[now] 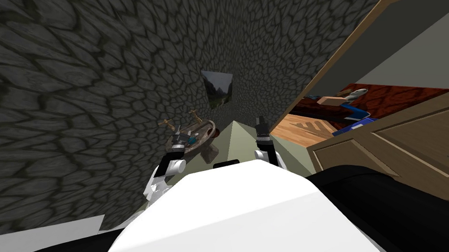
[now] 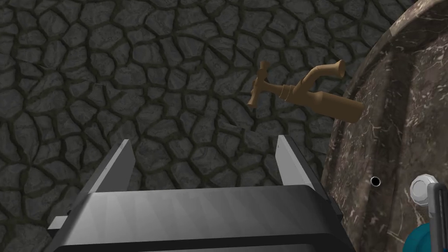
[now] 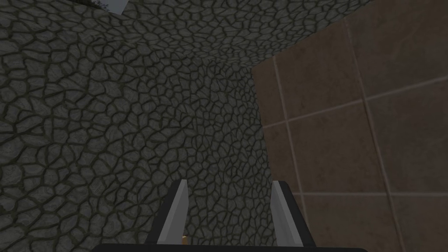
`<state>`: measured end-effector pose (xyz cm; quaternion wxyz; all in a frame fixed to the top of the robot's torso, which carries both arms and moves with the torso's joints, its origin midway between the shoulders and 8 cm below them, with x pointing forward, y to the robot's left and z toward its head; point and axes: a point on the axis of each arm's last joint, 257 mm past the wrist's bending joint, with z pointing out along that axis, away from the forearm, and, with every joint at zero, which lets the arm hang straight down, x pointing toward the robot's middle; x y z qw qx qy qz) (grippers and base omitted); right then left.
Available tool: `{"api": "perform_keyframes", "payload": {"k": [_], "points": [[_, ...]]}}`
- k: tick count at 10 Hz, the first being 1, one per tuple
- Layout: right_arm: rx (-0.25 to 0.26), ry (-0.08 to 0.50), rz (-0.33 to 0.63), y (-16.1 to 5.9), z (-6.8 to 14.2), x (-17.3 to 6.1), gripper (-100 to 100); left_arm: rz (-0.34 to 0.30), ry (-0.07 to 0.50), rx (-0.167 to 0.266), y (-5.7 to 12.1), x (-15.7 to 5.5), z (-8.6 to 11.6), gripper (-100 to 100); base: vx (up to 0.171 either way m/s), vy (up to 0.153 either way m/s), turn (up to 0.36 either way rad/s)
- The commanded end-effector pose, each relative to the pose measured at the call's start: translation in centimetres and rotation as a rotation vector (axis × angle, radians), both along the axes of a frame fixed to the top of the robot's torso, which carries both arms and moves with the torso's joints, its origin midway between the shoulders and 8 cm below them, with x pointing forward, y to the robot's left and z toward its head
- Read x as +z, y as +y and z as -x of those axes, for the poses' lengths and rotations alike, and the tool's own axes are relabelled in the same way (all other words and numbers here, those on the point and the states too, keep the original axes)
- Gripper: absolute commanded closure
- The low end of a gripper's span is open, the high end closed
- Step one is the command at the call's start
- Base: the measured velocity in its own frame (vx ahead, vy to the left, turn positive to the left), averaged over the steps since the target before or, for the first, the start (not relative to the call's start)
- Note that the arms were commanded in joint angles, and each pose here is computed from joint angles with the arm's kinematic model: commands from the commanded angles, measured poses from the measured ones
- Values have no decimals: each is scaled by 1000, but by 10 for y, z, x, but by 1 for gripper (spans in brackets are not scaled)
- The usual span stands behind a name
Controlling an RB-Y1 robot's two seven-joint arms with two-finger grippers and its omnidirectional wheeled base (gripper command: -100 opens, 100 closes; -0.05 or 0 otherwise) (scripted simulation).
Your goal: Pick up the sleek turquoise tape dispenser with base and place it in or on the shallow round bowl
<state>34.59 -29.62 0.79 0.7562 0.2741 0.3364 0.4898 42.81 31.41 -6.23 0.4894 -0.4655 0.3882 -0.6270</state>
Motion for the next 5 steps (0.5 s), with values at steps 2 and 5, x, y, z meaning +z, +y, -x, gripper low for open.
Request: {"api": "perform_keyframes", "payload": {"k": [2, 5], "points": [[0, 0, 0, 0, 0, 0, 0, 31, 99, -11, 5, -26, -10, -100, 32, -13, 10], [0, 0, 0, 0, 0, 0, 0, 65, 218, -18, 14, -57, -19, -100, 36, -16, 14]]}}
